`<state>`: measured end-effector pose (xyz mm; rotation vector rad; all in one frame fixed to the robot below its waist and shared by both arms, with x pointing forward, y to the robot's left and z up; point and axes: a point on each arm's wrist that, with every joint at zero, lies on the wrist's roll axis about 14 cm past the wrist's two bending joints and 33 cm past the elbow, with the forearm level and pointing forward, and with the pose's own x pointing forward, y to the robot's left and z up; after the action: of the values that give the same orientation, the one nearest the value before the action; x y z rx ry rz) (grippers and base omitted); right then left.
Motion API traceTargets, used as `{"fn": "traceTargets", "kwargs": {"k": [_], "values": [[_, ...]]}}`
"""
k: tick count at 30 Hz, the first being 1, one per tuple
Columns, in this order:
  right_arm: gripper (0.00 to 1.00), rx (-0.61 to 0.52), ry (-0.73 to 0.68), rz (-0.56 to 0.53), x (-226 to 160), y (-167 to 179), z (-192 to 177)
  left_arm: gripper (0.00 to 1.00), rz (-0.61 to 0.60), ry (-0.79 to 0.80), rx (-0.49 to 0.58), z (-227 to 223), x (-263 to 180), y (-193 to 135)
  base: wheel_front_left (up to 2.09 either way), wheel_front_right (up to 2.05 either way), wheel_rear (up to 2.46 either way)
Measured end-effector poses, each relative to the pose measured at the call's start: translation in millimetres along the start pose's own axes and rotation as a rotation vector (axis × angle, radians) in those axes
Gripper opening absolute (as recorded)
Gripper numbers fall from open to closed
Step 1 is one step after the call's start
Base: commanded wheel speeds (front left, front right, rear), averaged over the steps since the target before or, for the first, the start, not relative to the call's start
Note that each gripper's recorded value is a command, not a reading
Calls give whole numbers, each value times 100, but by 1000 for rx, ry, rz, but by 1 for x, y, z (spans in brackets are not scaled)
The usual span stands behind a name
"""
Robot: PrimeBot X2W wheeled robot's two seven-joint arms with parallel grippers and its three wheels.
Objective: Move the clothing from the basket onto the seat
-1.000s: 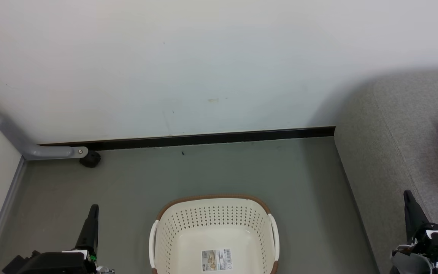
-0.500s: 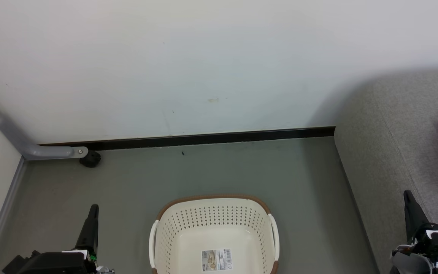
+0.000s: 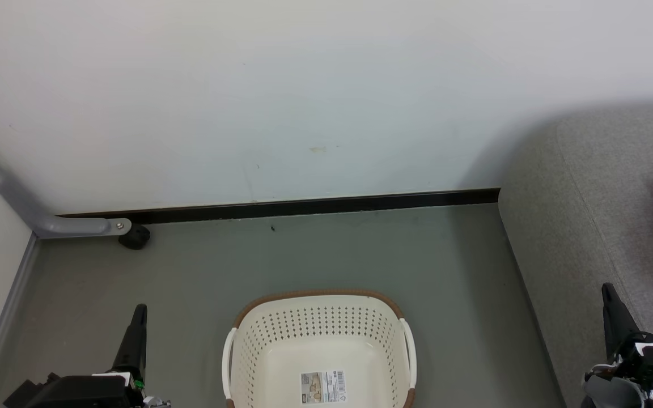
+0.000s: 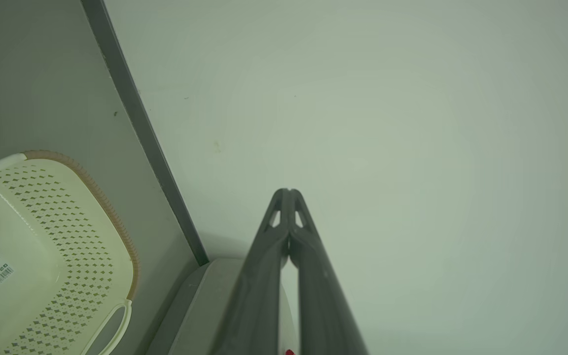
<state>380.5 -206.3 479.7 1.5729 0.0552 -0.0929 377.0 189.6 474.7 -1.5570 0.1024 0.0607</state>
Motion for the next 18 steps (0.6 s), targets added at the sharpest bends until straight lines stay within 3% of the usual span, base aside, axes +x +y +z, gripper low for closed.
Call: {"fn": "traceTargets", "kwargs": {"k": [18], "values": [[0,0,0,0,0,0,0,0,0,0,0,0,0,0,0,0,0]]}}
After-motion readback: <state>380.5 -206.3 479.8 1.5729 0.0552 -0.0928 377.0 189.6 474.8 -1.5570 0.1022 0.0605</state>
